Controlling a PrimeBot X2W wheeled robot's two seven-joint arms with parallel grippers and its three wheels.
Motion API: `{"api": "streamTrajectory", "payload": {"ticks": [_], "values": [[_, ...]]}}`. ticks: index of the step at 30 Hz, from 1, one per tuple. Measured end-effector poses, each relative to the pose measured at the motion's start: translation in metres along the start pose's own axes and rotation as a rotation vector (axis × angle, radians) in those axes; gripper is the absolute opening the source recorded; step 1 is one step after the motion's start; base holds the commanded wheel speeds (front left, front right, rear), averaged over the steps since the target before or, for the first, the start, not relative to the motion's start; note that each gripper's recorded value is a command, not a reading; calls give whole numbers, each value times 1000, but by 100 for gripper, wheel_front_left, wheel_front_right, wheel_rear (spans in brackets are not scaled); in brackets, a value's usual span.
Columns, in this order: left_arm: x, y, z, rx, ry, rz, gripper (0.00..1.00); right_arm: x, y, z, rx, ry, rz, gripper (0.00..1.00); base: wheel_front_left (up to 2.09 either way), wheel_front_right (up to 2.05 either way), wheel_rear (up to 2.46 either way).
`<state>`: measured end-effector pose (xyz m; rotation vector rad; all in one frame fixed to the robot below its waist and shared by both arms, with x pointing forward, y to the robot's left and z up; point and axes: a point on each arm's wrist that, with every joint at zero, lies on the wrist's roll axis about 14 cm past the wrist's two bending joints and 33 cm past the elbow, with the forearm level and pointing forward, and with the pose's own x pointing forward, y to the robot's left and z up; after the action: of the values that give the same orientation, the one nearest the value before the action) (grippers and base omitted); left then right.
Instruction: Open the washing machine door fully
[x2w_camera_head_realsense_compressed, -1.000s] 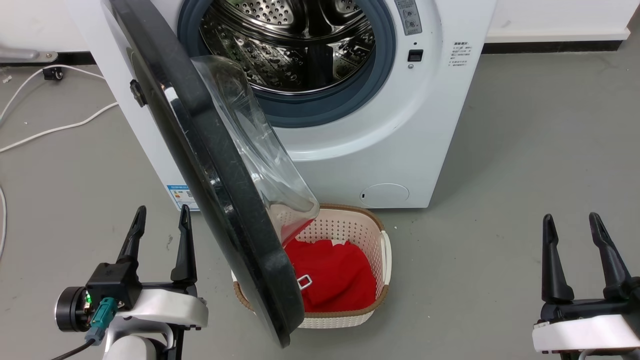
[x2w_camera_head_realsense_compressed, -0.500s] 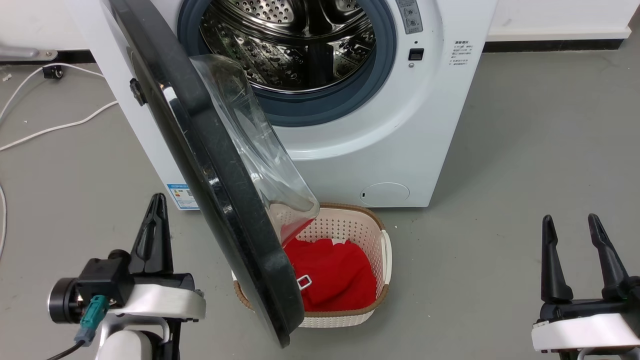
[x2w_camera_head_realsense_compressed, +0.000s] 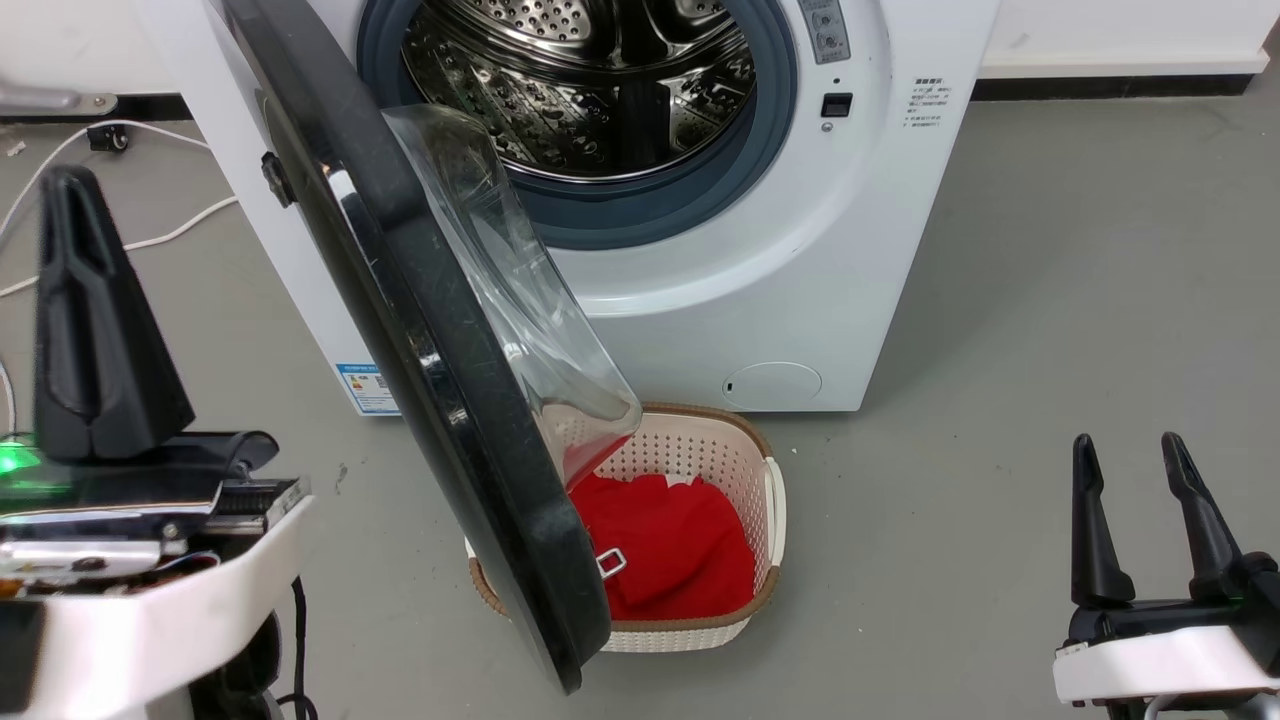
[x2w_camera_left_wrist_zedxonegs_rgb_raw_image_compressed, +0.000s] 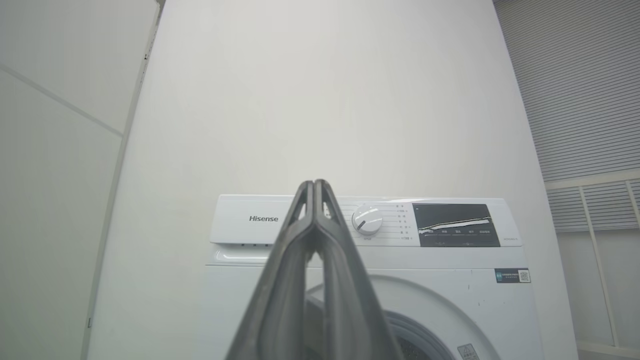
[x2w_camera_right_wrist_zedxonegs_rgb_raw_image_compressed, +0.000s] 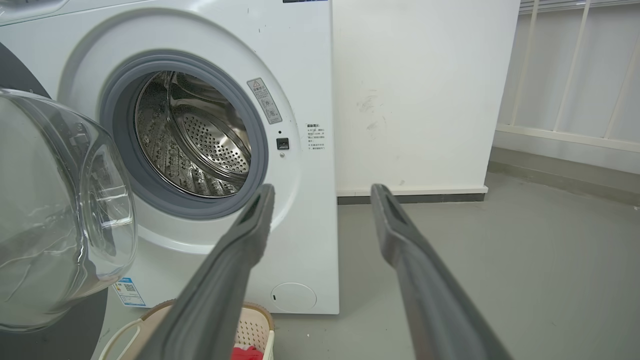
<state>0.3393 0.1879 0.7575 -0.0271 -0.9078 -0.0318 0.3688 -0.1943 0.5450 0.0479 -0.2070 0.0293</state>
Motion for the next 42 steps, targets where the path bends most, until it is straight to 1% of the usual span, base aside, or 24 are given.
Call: {"api": "streamTrajectory", "payload": {"ticks": [1,3,4,5,7,10,15,19,20,27,31,33,37,42], "values": [[0,0,0,0,0,0,0,0,0,0,0,0,0,100,0,0,0],[5,-8,20,-9,-66,-23,0,0,0,0,6,-2,0,100,0,0,0],[7,-18,33,-26,-106,-53,0,0,0,0,9,-1,-1,100,0,0,0],[7,-18,33,-26,-106,-53,0,0,0,0,9,-1,-1,100,0,0,0],[7,-31,41,-51,-132,-92,0,-1,0,0,12,1,-2,100,0,0,0],[-1,-57,38,-124,-106,-168,0,-1,-1,-2,18,6,-5,100,0,0,0],[-31,-101,6,-267,61,-273,0,-3,-1,-4,20,13,-8,100,0,0,0],[-66,-125,-23,-350,223,-340,0,-4,-2,-4,22,15,-9,100,0,0,0],[-98,-138,-46,-391,361,-367,0,-6,-1,-4,28,15,-10,100,0,0,0],[-183,-155,-96,-440,696,-400,0,-8,1,-7,40,27,-7,100,0,0,0],[-206,-150,-116,-409,792,-381,0,-8,2,-9,43,35,-2,100,0,0,0],[-206,-146,-123,-391,804,-365,0,-8,2,-10,45,38,-3,100,0,0,0],[-191,-141,-131,-366,777,-336,0,-8,3,-13,52,50,-2,100,0,0,0],[-175,-140,-136,-396,748,-295,0,-8,4,-15,56,58,0,100,0,0,0]]}}
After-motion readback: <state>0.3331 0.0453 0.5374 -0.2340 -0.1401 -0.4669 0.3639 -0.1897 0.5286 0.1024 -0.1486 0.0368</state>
